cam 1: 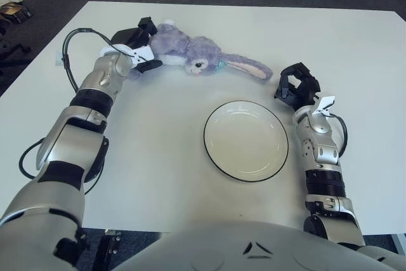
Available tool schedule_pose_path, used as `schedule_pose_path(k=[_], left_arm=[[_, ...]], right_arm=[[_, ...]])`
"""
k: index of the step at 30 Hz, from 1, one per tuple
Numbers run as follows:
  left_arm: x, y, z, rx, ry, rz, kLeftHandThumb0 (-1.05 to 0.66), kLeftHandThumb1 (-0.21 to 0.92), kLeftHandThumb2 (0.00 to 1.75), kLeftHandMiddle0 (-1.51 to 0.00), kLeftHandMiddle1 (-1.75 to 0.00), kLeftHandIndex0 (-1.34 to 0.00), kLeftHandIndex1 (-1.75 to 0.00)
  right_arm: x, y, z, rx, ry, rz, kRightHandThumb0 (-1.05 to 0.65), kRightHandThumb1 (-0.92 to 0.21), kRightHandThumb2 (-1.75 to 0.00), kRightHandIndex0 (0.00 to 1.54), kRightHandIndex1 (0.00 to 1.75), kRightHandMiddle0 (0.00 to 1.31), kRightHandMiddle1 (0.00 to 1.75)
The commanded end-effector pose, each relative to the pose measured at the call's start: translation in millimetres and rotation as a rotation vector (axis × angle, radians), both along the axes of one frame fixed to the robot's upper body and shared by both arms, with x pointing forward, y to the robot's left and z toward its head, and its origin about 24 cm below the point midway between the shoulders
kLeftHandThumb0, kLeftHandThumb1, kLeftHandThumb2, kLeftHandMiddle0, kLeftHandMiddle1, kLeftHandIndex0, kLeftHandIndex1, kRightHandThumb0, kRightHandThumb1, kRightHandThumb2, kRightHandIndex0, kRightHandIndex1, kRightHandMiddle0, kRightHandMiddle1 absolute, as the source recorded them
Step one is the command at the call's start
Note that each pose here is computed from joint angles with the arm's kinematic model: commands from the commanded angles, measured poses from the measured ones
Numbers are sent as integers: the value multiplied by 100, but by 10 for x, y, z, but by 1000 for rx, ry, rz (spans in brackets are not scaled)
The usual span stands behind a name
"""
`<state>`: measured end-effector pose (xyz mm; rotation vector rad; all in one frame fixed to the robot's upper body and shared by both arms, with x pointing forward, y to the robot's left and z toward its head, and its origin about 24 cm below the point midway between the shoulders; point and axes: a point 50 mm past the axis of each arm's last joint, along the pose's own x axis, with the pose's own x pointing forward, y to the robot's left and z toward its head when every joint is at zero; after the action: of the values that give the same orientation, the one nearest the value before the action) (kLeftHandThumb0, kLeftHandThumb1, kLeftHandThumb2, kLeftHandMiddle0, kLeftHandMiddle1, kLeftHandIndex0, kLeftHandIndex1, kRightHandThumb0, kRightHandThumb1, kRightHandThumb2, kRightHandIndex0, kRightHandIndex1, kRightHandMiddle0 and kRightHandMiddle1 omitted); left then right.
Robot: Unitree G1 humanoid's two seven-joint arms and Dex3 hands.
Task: Put the doll into the plate.
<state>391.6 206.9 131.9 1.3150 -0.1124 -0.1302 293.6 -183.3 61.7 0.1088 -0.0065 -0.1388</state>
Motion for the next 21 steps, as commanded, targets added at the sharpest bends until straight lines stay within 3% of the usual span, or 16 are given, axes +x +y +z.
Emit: schedule_pose_path(k=[1,5,7,11,15,16,21], left_arm=[[-11,8,-73,48,49,-2,42,46,97,-62,-153,-18,-175],[-13,12,-85,65,52,4,42,49,94,-60,-154,-16,-175],[-17,16,-102,71,60,12,24,20,122,-32,-154,-7,-175],[-23,25,-131,42,70,48,18,0,139,-7,-146,-1,-150],[-34,34,-177,26,71,85,9,-3,135,-2,-130,0,-121],[-39,38,-189,20,68,93,2,-1,130,-1,-121,0,-106],[-53,41,-214,8,55,113,-16,7,116,0,-97,0,-72]], right_arm=[[-110,-47,-306,36,143,-23,-43,-48,-111,94,175,49,175],[-110,-51,-305,39,145,-28,-43,-48,-112,94,175,49,175],[-110,-58,-302,39,145,-31,-44,-47,-113,95,175,50,175],[-111,-65,-297,32,143,-33,-44,-45,-115,96,175,51,175],[-114,-72,-298,29,143,-33,-44,-45,-115,97,175,51,175],[-115,-74,-298,28,142,-33,-44,-45,-116,97,175,51,175],[-116,-77,-296,26,141,-34,-45,-44,-116,97,175,52,175]])
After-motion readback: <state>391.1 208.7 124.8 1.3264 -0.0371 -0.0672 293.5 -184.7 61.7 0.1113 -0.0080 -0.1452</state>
